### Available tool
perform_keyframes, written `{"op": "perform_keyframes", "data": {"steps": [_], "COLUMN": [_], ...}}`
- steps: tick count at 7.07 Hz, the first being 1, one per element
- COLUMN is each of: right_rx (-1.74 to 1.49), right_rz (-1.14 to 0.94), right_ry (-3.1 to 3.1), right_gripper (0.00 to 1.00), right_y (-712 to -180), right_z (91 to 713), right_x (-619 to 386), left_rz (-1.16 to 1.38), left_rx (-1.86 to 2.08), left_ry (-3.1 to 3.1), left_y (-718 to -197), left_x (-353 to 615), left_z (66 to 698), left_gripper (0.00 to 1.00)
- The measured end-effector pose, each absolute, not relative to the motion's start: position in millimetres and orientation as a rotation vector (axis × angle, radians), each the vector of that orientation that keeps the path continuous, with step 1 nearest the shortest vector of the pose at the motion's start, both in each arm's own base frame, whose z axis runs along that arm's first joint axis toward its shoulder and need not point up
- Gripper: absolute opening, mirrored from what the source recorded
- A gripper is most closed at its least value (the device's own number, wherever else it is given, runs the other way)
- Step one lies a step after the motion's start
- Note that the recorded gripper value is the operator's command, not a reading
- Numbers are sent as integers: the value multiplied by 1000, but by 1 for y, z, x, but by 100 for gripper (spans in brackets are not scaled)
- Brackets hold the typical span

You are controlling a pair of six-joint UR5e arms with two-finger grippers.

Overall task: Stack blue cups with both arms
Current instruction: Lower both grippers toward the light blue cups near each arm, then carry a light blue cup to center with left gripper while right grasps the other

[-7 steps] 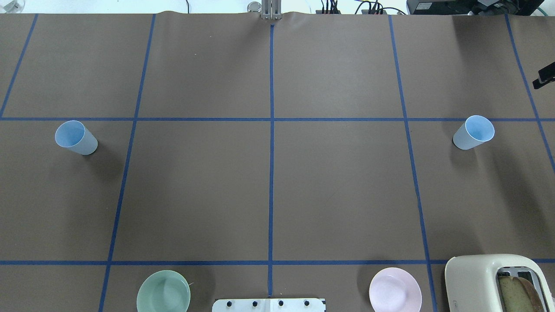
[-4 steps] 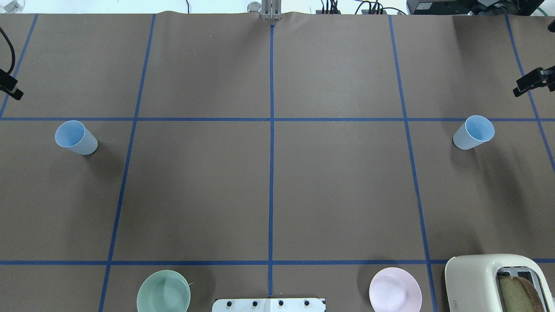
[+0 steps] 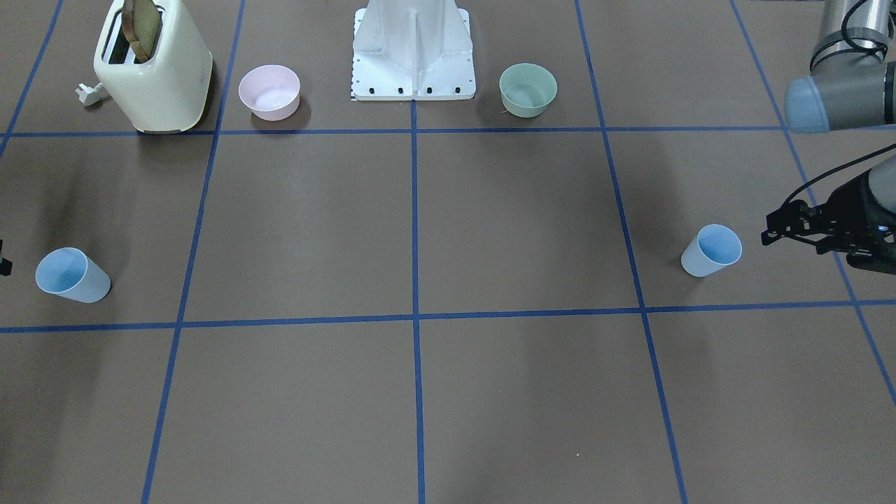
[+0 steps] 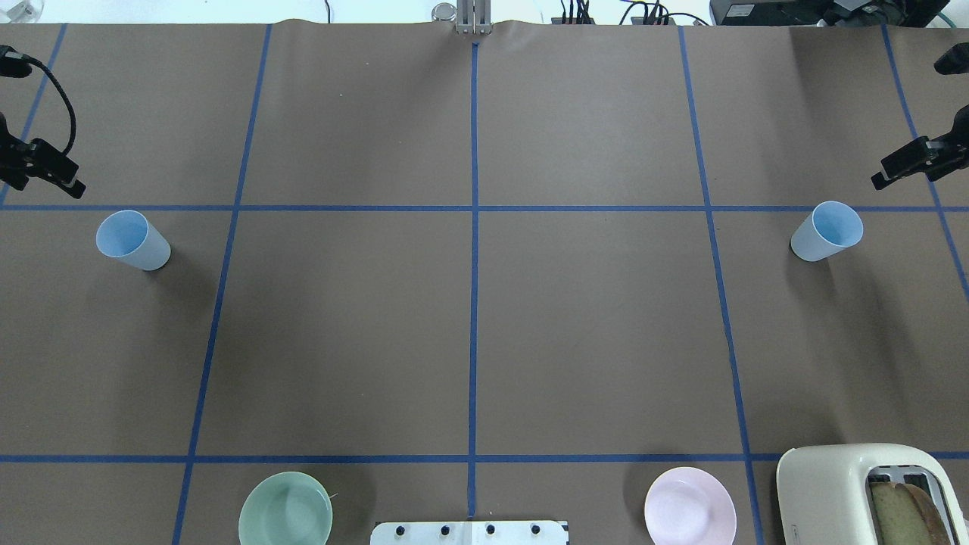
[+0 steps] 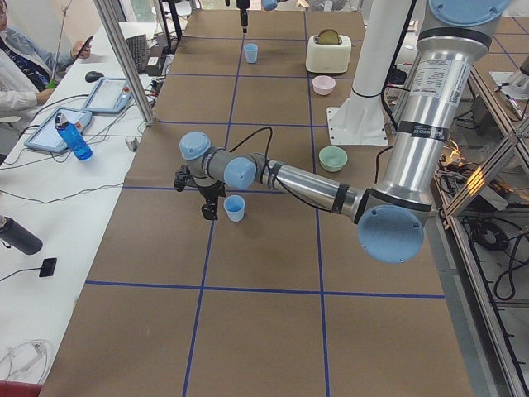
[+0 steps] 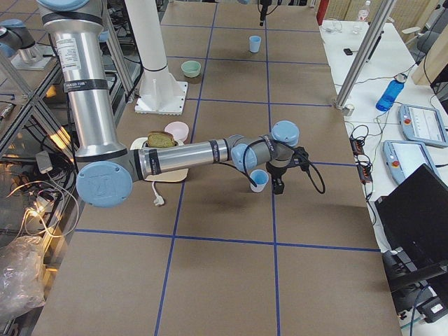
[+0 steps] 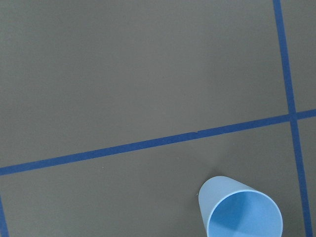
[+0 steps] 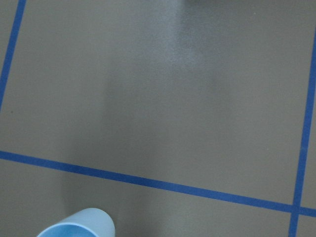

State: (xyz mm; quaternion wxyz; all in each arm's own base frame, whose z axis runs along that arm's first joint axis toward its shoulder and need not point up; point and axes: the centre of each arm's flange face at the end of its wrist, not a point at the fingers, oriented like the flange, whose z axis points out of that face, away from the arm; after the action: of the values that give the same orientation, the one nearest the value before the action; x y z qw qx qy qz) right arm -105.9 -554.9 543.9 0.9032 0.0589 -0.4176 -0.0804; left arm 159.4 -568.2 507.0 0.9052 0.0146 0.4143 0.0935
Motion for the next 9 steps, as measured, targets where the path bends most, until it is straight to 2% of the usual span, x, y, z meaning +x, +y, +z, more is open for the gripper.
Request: {"op": "perform_keyframes", "data": {"steps": [1,2,3,5,7,9], "right_rx": [126,127,127,126,126,121], "right_rz": [-172,-177,-184,-201,-217,-230], "right_ry": [-872,-875,-877,-880,-879,-878], "right_gripper": [100,100,100,100,100,100], "right_y": [-546,-542,-540,-538,-536,-534], "right_z": [542,541,539,536,532,532], "right_x": [-106,-109,-113,-122,-131,-138], "left_rz": [198,199,198,199,210,226], "left_rx": [29,29,28,17,9,4], "left_ry": [861,869,876,880,882,884], "left_y": [-562,-554,-547,-540,-538,-535], "left_x": [172,185,197,211,218,228], "left_z": [510,515,521,533,536,535], "left_gripper": [90,85,71,37,25,0]}}
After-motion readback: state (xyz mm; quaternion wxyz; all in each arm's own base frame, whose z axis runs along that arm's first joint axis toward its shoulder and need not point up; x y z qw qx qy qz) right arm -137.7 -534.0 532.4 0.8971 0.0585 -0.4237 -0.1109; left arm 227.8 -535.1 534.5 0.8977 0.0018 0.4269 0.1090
